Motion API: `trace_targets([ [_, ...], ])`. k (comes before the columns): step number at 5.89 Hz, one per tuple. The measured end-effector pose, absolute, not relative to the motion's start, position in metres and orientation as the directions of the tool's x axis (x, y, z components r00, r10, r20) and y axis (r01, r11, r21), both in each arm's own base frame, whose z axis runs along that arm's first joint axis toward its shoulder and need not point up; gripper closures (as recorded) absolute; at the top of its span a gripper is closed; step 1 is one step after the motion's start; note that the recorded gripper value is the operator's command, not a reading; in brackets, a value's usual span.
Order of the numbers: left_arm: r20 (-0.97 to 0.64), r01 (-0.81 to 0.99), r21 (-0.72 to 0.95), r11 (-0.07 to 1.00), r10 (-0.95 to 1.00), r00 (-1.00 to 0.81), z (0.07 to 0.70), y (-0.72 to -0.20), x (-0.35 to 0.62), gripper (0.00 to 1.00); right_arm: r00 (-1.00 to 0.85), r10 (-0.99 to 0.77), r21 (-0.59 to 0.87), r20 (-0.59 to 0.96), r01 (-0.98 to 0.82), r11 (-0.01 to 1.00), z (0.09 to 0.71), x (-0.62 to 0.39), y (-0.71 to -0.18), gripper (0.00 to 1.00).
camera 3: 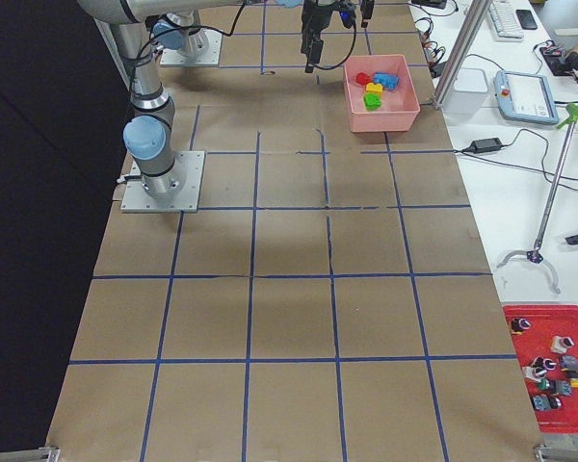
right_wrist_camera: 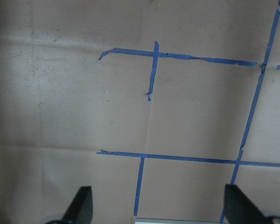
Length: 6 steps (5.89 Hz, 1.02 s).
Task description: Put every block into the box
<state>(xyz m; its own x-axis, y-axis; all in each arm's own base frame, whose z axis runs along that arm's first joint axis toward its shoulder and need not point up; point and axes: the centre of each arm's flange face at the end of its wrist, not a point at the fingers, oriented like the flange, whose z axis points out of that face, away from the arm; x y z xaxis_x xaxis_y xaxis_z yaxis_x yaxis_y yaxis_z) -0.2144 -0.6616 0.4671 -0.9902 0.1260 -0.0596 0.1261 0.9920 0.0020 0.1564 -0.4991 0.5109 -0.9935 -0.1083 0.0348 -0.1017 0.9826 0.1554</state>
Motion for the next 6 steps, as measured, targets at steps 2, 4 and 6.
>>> trace_targets([
  [2, -0.041, 0.160, 0.001, 0.987, 0.160, -0.986, 0.507, -0.576, -0.150, 0.02, -0.993, -0.109, 0.157, 0.035, -0.102, 0.982, 0.511, 0.156, -0.495, 0.00],
  [4, -0.015, 0.164, -0.010, 0.986, 0.164, -0.986, 0.509, -0.508, -0.119, 0.02, -0.993, -0.111, 0.157, 0.037, -0.104, 0.982, 0.511, 0.156, -0.493, 0.00],
  [6, -0.001, 0.142, -0.014, 0.990, 0.142, -0.990, 0.504, -0.480, -0.116, 0.02, -0.993, -0.112, 0.157, 0.038, -0.105, 0.982, 0.511, 0.156, -0.493, 0.00],
])
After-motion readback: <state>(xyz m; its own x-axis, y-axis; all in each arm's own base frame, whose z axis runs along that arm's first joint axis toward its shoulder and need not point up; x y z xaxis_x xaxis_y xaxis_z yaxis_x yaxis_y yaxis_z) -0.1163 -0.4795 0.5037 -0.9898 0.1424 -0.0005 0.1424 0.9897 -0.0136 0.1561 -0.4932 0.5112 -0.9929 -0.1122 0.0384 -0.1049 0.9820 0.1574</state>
